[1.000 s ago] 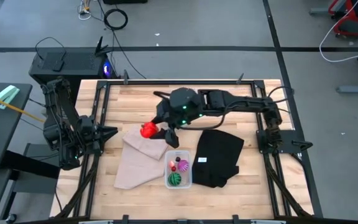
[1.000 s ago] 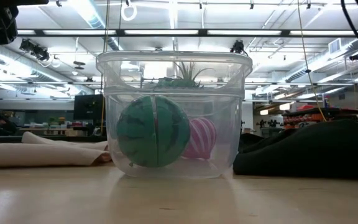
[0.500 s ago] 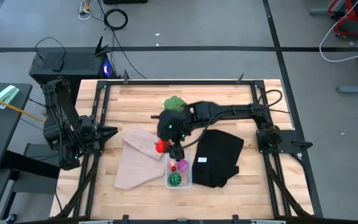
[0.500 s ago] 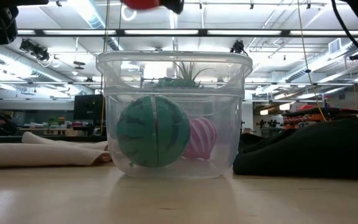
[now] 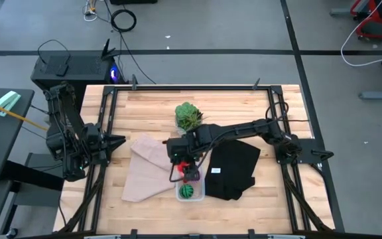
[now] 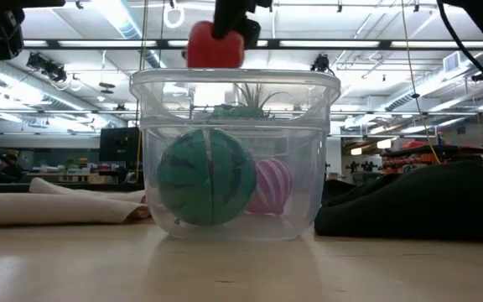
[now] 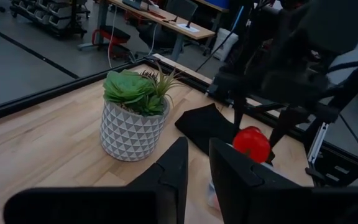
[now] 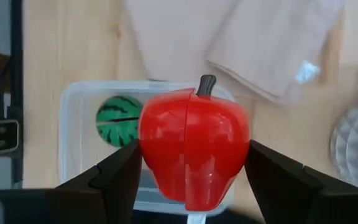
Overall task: Pick and placing Produce into tupperware
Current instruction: Put the red apple into the transparent container, then return to Home Position
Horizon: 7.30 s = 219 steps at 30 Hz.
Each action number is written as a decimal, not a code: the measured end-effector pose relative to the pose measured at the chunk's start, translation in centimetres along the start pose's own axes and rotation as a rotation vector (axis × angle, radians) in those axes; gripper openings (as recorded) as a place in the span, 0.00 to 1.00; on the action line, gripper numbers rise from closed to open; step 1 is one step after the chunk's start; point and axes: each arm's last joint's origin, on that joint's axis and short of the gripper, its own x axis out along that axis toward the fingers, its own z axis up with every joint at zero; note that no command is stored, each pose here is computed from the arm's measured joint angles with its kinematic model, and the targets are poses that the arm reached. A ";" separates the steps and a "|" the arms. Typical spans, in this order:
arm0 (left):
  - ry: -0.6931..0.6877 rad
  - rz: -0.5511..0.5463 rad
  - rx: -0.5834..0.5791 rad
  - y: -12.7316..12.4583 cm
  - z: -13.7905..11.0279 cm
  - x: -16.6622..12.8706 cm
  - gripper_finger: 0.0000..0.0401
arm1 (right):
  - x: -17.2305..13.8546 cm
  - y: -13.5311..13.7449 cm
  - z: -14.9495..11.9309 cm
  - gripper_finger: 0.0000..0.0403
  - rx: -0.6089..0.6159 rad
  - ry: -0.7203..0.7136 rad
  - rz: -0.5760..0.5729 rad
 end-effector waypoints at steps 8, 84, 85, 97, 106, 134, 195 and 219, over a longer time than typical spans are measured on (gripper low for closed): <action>0.000 0.000 0.000 0.0 0.0 0.0 0.20 | 0.2 -0.7 -0.1 0.66 0.088 0.007 -0.035; 0.071 0.000 0.014 -0.2 -0.2 0.0 0.20 | 4.2 2.5 -2.5 0.61 0.216 0.128 -0.035; 0.071 0.001 0.015 -0.2 -0.2 0.0 0.20 | 4.0 2.5 -2.6 0.56 0.210 0.137 -0.037; 0.051 -0.003 0.004 -0.2 -0.2 0.0 0.18 | -3.6 -1.0 -2.9 0.02 0.096 -0.008 -0.045; 0.033 -0.007 -0.009 -0.3 -0.1 0.0 0.17 | -13.8 -10.1 -6.2 0.01 0.244 -0.191 -0.280; -0.113 0.138 -0.032 -0.2 0.6 1.5 0.16 | -15.8 -6.3 -26.8 0.00 0.495 -0.910 -0.016; -0.333 0.384 -0.073 0.6 -4.5 6.8 0.00 | -11.9 -7.5 -27.8 0.00 0.873 -0.948 0.087; -0.362 -0.610 0.280 -4.4 2.9 25.2 0.00 | -12.0 -7.4 -27.8 0.00 0.834 -0.954 0.071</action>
